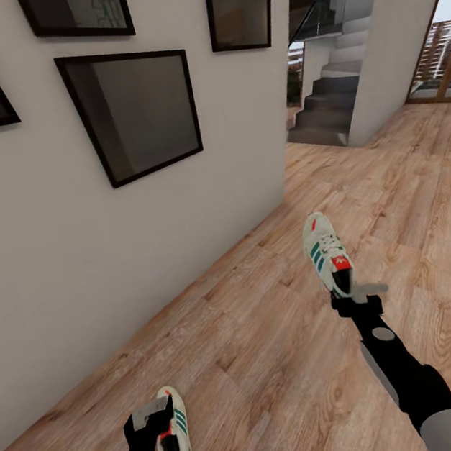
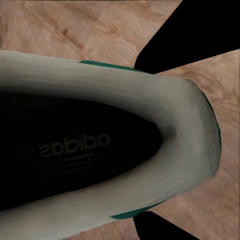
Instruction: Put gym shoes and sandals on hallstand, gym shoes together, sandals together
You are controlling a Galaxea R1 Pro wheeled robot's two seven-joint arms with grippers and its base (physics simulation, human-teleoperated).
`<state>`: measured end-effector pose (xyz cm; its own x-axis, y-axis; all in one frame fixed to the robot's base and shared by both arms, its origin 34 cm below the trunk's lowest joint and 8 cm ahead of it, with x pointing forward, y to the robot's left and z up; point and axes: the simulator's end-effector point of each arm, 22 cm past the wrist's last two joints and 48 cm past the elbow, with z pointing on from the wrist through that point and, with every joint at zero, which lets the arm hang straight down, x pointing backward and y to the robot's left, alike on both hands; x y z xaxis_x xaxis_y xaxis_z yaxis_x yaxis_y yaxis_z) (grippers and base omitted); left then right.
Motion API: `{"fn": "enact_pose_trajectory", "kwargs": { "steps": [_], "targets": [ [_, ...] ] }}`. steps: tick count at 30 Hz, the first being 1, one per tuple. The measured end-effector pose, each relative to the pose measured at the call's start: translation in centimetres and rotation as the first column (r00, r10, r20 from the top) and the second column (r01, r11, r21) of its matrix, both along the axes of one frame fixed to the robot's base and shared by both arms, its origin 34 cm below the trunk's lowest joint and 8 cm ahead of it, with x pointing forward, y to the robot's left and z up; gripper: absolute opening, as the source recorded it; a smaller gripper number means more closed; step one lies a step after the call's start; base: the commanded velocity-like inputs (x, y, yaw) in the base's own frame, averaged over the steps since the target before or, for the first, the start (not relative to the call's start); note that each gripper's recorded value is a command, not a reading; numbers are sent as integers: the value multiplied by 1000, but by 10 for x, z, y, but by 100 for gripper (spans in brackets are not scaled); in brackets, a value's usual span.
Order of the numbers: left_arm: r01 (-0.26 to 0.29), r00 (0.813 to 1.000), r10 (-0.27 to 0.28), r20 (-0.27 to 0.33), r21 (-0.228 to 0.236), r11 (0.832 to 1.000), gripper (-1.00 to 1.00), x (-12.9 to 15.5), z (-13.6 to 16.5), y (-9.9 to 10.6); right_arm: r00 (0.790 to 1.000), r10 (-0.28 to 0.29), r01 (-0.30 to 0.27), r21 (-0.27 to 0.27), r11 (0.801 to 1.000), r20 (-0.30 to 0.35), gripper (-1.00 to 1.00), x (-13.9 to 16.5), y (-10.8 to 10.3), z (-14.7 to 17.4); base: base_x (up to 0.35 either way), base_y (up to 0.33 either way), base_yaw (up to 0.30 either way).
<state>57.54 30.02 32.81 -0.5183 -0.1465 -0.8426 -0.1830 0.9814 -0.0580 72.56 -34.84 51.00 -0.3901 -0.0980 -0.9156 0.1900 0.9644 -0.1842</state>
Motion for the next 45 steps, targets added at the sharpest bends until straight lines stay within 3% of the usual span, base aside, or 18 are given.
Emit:
{"fn": "enact_pose_trajectory", "kwargs": {
  "steps": [2, 14, 41, 45],
  "targets": [
    [0, 1000, 0, 0, 0, 1000, 100, 0, 0, 0, 997, -8, 9, 9, 1000, -83, -100, -16, -2, -37, 93, -64, 0],
    [3, 1000, -3, 3, 1, 1000, 100, -2, 0, 1, 997, -5, 6, 12, 1000, -77, -100, -15, 1, -35, 17, -12, 0],
    [7, 999, -7, -33, -8, 1000, 100, -19, -73, -3, 995, -12, 14, 12, 1000, -94, -100, -32, -1, -106, 0, 0, 0],
    [6, 998, -7, -68, -14, 1000, 100, -23, -87, -5, 994, -12, 14, 12, 1000, -111, -100, -35, -1, -120, 0, 0, 0]
  ]
}}
